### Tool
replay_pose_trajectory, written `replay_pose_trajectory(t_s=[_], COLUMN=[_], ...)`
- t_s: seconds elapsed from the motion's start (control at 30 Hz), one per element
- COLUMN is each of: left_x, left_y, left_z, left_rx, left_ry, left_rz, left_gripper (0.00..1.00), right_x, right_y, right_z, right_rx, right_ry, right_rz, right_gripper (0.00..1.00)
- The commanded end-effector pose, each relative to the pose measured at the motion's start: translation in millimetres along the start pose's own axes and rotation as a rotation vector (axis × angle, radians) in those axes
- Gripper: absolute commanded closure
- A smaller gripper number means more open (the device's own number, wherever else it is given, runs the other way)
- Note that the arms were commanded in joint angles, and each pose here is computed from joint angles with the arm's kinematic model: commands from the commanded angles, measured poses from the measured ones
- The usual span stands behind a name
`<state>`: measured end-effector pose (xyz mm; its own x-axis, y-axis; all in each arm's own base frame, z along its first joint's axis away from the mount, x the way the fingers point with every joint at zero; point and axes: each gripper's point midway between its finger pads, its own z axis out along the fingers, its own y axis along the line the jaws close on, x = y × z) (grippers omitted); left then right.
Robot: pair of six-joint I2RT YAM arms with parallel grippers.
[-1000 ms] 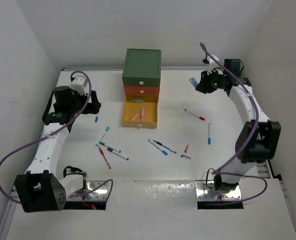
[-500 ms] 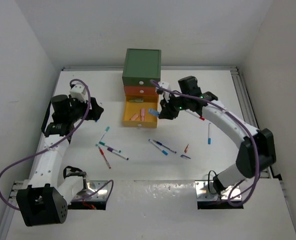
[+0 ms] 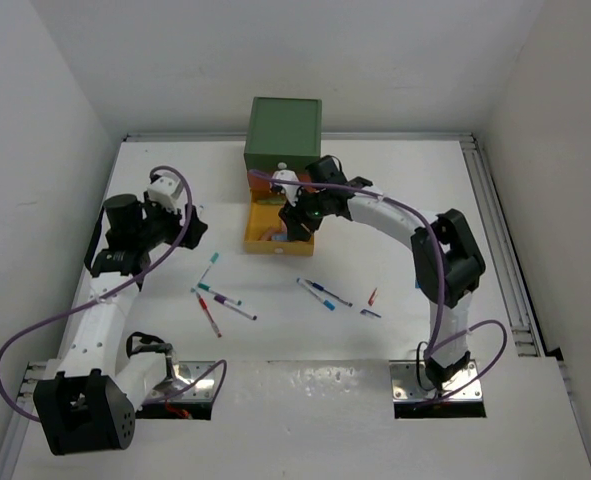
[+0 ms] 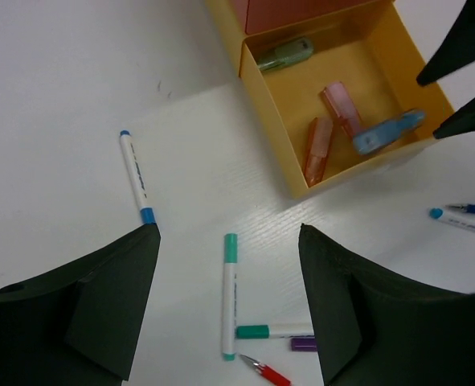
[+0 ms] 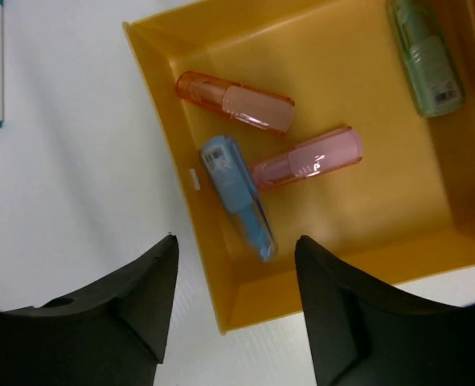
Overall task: Sort the stationery into containers
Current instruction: Place the pen in the drawer, then close the drawer in the storage box.
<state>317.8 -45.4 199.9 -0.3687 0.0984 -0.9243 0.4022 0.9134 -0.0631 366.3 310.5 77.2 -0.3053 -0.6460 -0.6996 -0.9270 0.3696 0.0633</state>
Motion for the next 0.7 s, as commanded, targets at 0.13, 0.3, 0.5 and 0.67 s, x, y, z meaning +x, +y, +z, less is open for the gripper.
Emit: replay_pose_trajectory(t_s=[0.13,0.3,0.5,0.67], left_x=[10.8,23.5,61.7,68.7], left_y=[-20.1,-62.9,-75.4,-94.8], left_z=[-3.6,-8.4,9.0,20.2], left_rx=[0.108,0.288,0.289,0.167], left_ry=[-0.040,-0.124,-0.171,-0.327], left_rz=[0.343,0.697,1.287,1.626], left_gripper=[0.24,0.33,0.45,0.75], right_x=[-99.3,-169.2,-222.9,-231.1], right_y=[-13.5,-20.8,-70.4,-112.8], right_z=[-54.4,-116.3,-161.1,-159.7], right_rx=[0.091,0.104,0.230,0.299], right_ry=[-0.227,-0.423,-0.608,-0.662], right_rz=[-0.022,0.042,0.101,0.182], right_gripper=[0.37,0.51,0.53,0.55])
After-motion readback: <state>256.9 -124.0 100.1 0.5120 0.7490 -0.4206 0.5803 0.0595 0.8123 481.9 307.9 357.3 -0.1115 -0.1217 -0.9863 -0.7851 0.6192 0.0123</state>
